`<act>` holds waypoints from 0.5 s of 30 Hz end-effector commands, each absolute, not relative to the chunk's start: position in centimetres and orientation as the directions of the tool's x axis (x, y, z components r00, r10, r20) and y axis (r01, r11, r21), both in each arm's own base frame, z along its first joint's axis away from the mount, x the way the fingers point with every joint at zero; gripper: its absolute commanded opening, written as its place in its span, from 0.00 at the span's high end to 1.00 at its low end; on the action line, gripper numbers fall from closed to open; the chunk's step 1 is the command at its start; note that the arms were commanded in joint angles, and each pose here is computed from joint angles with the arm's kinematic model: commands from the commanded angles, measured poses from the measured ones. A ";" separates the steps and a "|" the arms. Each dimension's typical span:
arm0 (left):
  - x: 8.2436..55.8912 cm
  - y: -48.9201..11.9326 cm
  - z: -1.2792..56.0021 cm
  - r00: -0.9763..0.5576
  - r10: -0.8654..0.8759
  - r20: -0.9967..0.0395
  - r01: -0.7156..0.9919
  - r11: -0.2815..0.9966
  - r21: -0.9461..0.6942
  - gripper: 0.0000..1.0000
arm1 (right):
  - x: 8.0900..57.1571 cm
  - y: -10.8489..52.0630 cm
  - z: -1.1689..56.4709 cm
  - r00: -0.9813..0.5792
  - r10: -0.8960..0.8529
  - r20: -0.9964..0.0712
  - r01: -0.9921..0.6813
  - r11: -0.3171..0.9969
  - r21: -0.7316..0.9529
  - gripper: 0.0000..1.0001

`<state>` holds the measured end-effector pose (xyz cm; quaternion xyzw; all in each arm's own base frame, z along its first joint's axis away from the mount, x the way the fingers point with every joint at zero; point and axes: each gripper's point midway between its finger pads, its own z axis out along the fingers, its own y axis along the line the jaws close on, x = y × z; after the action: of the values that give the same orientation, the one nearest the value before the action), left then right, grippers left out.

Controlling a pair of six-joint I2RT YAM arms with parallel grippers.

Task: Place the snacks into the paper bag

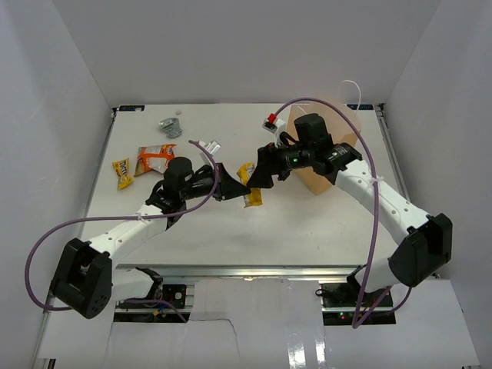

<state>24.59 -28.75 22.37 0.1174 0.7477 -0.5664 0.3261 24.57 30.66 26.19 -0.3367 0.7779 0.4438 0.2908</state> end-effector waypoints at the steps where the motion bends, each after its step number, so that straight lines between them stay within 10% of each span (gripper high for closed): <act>1: 24.0 -29.2 24.6 -0.725 -0.225 -0.651 0.589 0.285 -0.756 1.00 | 26.4 32.0 27.2 -0.652 -0.165 -0.740 -0.722 0.433 0.540 0.07; 7: 22.8 -28.9 25.8 -0.714 -0.241 -0.658 0.606 0.259 -0.752 0.99 | 26.7 32.5 26.3 -0.693 -0.148 -0.705 -0.684 0.442 0.580 0.15; 15: 22.2 -28.8 25.9 -0.713 -0.238 -0.659 0.611 0.250 -0.751 0.88 | 24.1 33.9 26.4 -0.742 -0.173 -0.648 -0.667 0.284 0.689 0.59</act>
<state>22.75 -28.87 24.19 0.1189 0.7282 -0.5874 0.3325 25.30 32.91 25.39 -0.2638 0.7910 0.4911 0.2521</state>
